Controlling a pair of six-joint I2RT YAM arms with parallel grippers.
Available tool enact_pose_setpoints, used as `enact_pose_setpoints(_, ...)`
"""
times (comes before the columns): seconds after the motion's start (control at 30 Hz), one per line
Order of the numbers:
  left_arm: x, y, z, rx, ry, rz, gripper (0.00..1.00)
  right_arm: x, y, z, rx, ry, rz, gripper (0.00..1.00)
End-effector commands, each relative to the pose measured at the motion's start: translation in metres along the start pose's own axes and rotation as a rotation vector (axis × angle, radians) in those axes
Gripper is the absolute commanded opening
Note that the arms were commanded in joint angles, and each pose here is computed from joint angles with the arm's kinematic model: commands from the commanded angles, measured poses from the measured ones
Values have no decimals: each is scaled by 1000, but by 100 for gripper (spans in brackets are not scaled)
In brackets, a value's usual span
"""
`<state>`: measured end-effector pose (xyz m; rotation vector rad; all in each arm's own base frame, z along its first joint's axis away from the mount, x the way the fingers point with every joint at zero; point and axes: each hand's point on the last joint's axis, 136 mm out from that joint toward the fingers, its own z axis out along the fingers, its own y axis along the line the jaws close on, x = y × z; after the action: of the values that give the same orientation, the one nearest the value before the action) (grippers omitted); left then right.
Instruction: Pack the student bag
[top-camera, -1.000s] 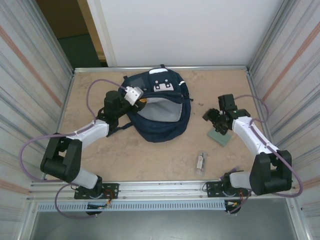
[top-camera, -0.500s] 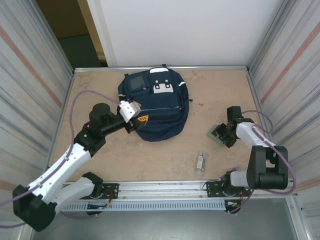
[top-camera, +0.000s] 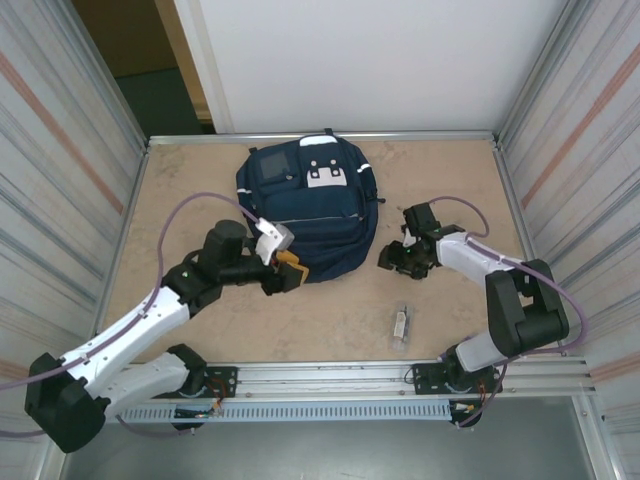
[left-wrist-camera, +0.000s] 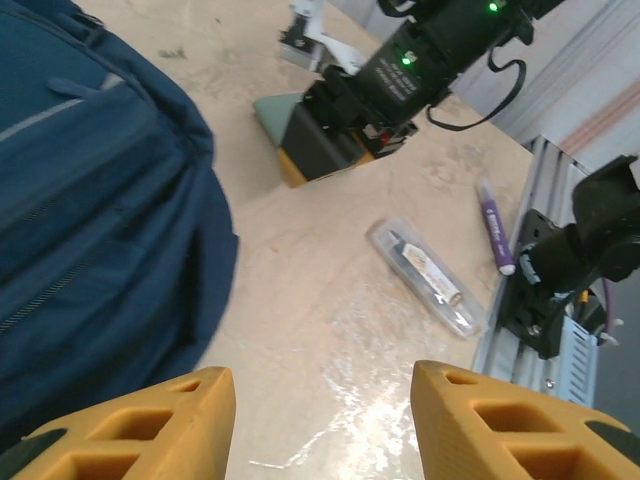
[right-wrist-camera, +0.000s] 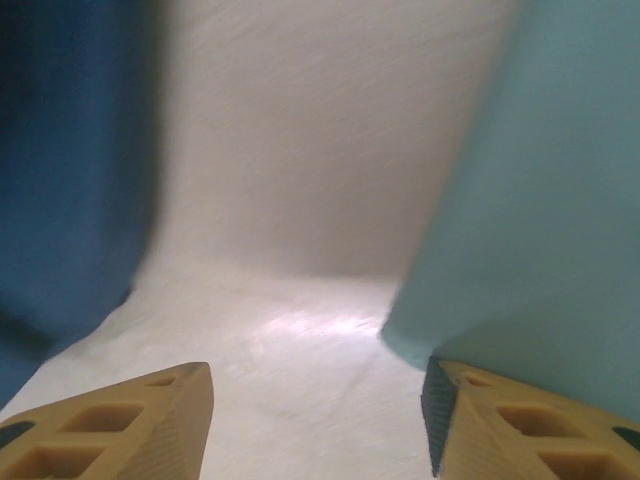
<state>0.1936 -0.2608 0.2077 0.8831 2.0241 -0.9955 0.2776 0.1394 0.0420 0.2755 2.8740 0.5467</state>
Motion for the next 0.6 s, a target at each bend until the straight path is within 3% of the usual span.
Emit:
enact_pose_setpoints(0.0, 8, 1, 8, -46, -11, -105, 51, -11, 17, -28, -59, -37, -6, 63)
enact_pose_setpoints(0.13, 23, 0, 31, -75, 24, -232, 52, -36, -29, -52, 21, -115, 108, 65)
enact_pose_setpoints(0.3, 33, -27, 66, -56, 58, -151, 53, -36, -90, -48, 17, -78, 335, 64)
enact_pose_setpoints(0.57, 1, -28, 149, -117, 106, -160, 54, -47, -82, -45, -166, -81, 290, 62)
